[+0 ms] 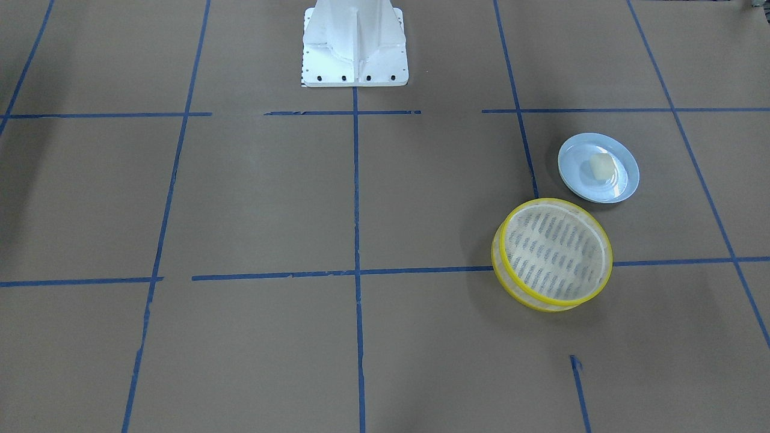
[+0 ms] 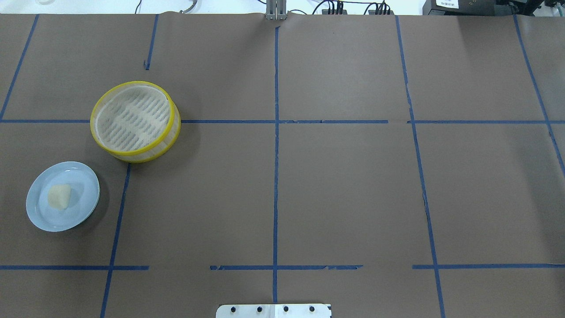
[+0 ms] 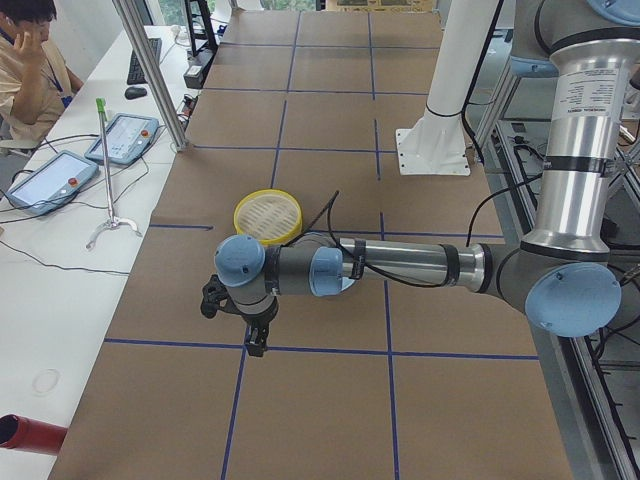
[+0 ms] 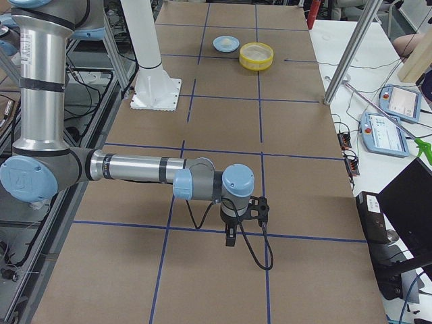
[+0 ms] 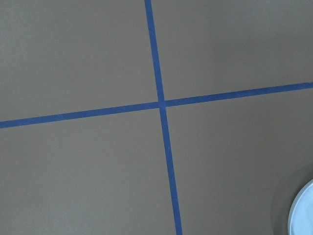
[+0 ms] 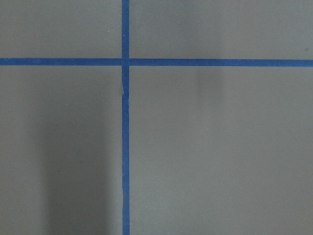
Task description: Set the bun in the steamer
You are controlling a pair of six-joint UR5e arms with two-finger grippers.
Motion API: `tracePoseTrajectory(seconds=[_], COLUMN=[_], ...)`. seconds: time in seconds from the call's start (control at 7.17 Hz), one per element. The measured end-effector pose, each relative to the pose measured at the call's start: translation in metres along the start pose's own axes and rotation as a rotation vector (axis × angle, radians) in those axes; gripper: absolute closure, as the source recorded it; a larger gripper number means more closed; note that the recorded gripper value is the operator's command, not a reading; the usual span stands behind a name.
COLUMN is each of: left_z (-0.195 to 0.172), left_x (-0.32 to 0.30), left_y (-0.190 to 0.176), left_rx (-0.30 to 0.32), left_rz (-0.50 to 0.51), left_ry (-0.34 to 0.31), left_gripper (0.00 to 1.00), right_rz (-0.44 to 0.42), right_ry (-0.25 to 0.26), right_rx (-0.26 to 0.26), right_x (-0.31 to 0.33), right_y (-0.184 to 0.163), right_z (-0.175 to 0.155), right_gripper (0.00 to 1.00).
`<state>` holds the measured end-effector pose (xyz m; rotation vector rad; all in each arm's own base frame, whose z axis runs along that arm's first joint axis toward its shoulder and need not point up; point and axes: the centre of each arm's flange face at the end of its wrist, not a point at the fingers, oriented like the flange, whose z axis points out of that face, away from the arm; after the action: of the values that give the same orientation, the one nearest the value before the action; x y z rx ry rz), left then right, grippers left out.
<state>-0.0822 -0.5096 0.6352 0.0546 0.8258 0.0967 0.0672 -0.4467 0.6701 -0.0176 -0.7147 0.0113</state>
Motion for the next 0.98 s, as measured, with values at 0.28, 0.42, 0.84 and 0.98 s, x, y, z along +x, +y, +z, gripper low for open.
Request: tracePoseTrajectory(seconds=[0.28, 0.42, 0.84, 0.98], left_z=[-0.031, -0.041, -0.046, -0.041], left_x=[0.008, 0.015, 0.022, 0.026], left_y=[-0.003, -0.006, -0.003, 0.003], left_rx=[0.036, 0.046, 0.074, 0.094], left_rz=[-0.002, 0.003, 0.042, 0.072], left_ry=[-0.004, -0.009, -0.014, 0.005], left_gripper=[0.0, 0.0, 0.0, 0.0], right_rz=[0.0, 0.0, 0.0, 0.0], right_ry=[0.0, 0.0, 0.0, 0.0], right_rx=[0.0, 0.0, 0.0, 0.0], right_x=[0.0, 0.0, 0.0, 0.0], right_y=[0.0, 0.0, 0.0, 0.0], right_z=[0.0, 0.0, 0.0, 0.0], right_gripper=[0.0, 0.0, 0.0, 0.0])
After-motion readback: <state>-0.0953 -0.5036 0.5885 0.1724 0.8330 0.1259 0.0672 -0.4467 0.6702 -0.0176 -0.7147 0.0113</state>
